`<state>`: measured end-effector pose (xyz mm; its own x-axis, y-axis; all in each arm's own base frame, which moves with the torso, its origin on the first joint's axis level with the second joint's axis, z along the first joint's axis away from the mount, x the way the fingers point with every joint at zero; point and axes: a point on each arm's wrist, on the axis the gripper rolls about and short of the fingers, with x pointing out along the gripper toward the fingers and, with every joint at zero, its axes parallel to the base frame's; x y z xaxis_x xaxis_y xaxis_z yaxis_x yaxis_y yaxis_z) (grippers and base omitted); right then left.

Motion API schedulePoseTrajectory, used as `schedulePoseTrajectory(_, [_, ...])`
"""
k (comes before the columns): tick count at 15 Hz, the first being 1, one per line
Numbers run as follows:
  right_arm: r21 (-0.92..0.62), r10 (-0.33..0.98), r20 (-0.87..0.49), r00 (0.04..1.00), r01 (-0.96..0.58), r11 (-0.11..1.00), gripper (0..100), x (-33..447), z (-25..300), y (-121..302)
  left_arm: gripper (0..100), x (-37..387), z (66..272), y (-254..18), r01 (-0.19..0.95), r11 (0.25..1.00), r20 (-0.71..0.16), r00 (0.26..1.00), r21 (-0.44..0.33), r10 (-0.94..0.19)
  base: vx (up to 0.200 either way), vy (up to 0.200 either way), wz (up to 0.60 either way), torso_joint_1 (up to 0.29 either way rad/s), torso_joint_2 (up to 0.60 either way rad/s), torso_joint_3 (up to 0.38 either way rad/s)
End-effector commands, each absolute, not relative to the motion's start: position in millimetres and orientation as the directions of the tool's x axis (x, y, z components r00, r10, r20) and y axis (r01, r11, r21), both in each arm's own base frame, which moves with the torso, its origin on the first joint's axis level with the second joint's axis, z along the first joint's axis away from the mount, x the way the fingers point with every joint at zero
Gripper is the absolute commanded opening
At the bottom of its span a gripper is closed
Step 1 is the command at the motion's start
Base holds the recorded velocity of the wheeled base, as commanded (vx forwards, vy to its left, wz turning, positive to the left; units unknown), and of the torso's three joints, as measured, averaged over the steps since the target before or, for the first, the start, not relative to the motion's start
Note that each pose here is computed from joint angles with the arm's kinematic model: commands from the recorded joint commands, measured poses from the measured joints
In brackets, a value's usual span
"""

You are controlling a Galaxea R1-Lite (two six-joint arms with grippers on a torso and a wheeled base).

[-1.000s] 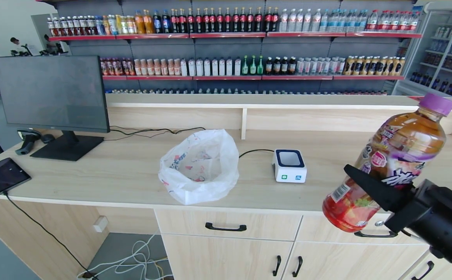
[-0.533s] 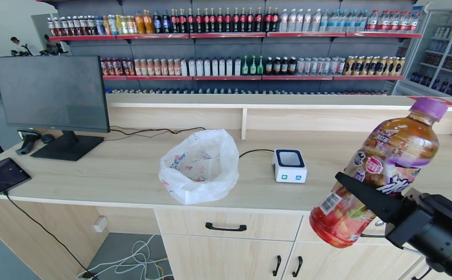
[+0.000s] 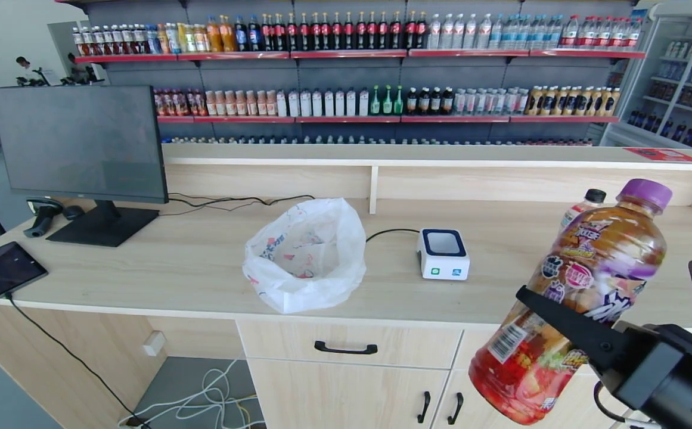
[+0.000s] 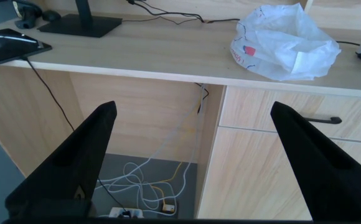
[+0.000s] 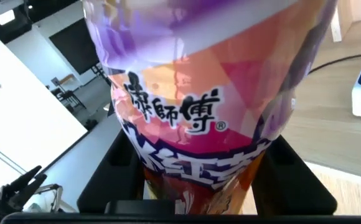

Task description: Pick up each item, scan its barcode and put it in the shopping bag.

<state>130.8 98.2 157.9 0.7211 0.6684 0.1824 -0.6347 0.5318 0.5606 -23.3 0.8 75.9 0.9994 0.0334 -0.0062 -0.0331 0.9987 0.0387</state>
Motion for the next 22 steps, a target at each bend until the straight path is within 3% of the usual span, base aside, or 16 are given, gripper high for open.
schedulePoseTrajectory(1, [0.573,0.694,0.198,0.692,-0.656,0.491,0,122,160,100,100,-23,76,1,-0.033,0.999,-0.006,0.999,0.039,0.034,0.000,0.000,0.00,0.000,0.00,0.000])
schedulePoseTrajectory(5, [0.623,0.782,0.250,0.571,-0.713,0.321,0,106,170,116,100,-23,76,1,-0.033,0.999,-0.006,0.999,0.039,0.034,0.000,0.000,0.00,0.000,0.00,0.000])
schedulePoseTrajectory(13, [0.691,0.809,0.288,0.513,-0.696,0.195,0,104,179,129,100,-23,76,1,-0.033,0.999,-0.006,0.999,0.039,0.034,0.000,0.000,0.00,0.000,0.00,0.000])
schedulePoseTrajectory(14, [0.728,0.810,0.318,0.493,-0.674,0.124,0,103,186,132,100,-23,76,1,-0.033,0.999,-0.006,0.999,0.039,0.034,0.000,0.000,0.00,0.000,0.00,0.000])
schedulePoseTrajectory(19, [0.760,0.803,0.346,0.486,-0.647,0.064,0,105,193,135,100,-23,76,1,-0.033,0.999,-0.006,0.999,0.039,0.034,0.000,0.000,0.00,0.000,0.00,0.000])
schedulePoseTrajectory(22, [0.765,0.812,0.399,0.425,-0.643,-0.039,0,94,204,138,100,-23,76,1,-0.033,0.999,-0.006,0.999,0.039,0.034,0.000,0.000,0.00,0.000,0.00,0.000])
